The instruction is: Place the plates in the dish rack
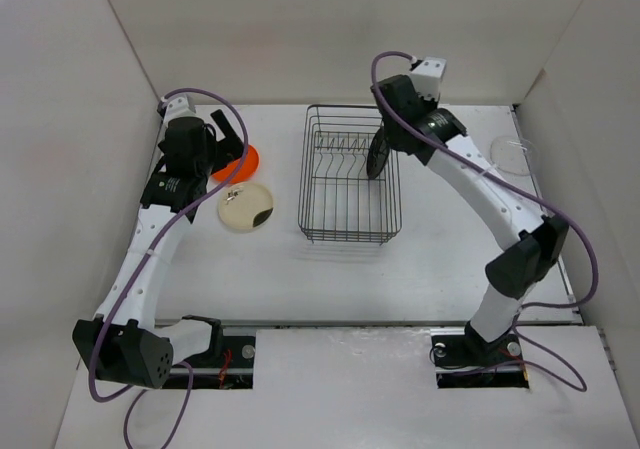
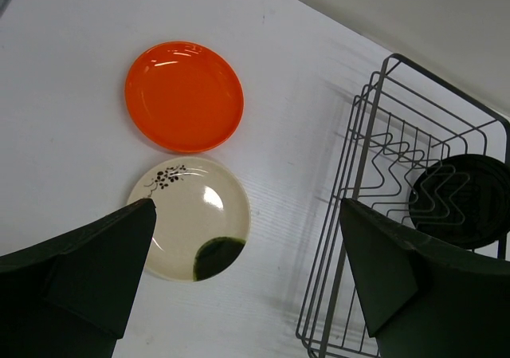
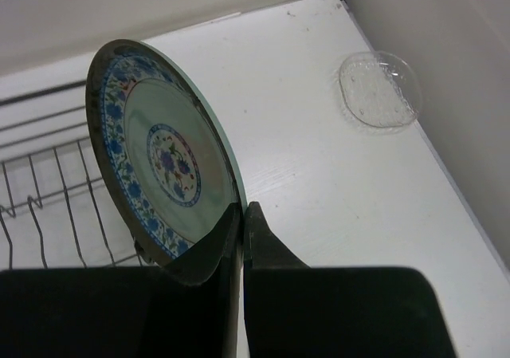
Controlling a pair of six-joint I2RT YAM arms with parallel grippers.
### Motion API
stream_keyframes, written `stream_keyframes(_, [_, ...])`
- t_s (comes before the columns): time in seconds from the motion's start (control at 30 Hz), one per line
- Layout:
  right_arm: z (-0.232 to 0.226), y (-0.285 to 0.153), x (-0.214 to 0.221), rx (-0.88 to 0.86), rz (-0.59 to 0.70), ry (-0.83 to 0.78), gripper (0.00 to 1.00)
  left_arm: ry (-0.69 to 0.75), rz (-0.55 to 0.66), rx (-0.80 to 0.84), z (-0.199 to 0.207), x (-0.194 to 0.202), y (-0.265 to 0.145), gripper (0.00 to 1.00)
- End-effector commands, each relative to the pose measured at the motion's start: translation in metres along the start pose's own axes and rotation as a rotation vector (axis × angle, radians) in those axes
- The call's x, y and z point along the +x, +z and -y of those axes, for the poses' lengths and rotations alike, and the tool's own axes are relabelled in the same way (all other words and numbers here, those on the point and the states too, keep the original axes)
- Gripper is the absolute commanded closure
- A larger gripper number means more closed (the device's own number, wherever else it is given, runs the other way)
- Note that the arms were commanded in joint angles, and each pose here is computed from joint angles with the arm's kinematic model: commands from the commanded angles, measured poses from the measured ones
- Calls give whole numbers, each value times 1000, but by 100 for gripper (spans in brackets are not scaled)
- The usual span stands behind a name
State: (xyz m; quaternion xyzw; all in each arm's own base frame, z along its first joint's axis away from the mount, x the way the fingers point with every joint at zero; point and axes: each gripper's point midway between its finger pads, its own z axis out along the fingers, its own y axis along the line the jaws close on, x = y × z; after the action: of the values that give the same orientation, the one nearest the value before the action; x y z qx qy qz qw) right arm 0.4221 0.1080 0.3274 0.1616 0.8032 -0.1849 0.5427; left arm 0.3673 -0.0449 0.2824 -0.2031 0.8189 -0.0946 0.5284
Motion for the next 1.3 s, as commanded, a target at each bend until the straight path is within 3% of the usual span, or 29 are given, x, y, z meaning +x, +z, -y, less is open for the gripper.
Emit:
stream_keyframes(0.0, [7, -12, -21, 72, 56, -43, 100, -23, 46, 0, 1, -13, -1, 0])
stream_keyframes(0.23, [-42, -3, -8, 55, 40, -125, 100, -23, 36, 17, 4, -11, -2, 0])
stream_keyframes(0.63, [-82, 19, 18, 61, 14, -217, 100, -18, 52, 26, 5, -16, -7, 0])
stream_keyframes(1.27, [-98, 39, 57, 75, -34, -318, 100, -17, 38, 50, 8, -12, -6, 0])
